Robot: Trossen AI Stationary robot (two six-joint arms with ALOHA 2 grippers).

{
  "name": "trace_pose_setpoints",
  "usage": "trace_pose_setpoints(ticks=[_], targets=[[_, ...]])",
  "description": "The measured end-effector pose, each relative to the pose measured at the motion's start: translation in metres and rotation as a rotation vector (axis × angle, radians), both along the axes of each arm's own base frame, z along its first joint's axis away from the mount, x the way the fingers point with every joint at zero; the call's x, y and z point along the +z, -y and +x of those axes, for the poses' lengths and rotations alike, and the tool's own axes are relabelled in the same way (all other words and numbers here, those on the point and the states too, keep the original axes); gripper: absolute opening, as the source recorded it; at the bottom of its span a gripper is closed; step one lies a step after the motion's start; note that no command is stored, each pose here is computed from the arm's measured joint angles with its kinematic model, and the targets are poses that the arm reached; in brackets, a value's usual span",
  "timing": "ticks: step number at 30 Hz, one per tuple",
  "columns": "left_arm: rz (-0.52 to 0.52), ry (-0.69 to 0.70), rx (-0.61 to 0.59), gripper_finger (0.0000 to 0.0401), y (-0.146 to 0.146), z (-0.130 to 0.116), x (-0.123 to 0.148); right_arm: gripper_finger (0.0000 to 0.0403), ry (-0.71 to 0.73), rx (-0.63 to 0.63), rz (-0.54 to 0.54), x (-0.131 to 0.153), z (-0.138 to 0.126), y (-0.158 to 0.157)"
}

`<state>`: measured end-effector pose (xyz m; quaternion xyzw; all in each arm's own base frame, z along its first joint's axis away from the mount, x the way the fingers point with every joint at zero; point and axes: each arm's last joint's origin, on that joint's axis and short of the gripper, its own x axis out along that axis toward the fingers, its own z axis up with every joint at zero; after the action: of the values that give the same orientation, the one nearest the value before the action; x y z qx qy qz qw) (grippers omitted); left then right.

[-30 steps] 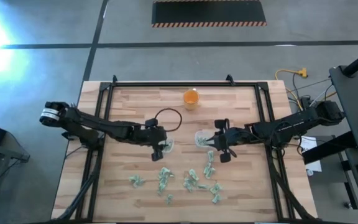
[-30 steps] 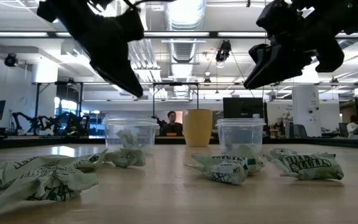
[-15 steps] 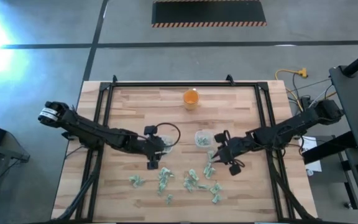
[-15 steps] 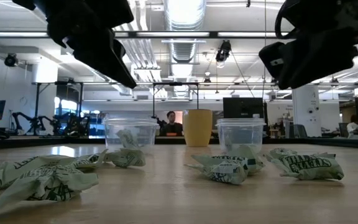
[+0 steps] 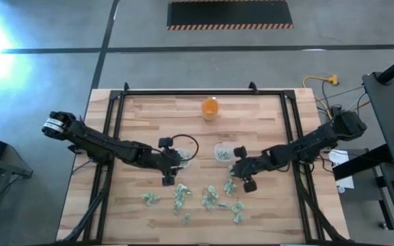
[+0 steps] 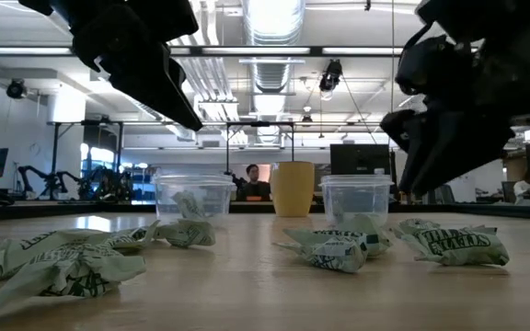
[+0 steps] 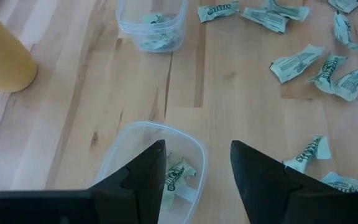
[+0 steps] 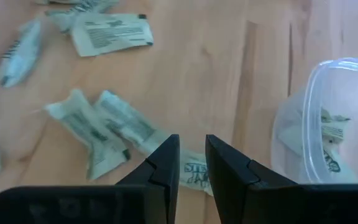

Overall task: Pick and place items into bin
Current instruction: Put the green sweetener bag into the right transparent food container

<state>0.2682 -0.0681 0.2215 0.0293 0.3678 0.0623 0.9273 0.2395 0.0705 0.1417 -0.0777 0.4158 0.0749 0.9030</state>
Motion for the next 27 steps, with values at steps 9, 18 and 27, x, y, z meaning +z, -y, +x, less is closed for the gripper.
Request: trace_pose_setpoints(ticks=[9, 18, 27], targets=[[-0.004, 0.001, 0.004, 0.0164, 0.0, 0.0, 0.0, 0.0068, -0.066, -0.066, -0.012, -0.02, 0.004, 0.0], [-0.003, 0.001, 0.004, 0.0164, 0.0, 0.0, 0.0, 0.0068, -0.196, -0.165, 0.021, -0.019, -0.012, 0.002], [-0.001, 0.0, 0.003, 0.0164, 0.0, 0.0, 0.0, 0.0068, -0.159, -0.215, 0.103, 0.011, -0.036, -0.001]])
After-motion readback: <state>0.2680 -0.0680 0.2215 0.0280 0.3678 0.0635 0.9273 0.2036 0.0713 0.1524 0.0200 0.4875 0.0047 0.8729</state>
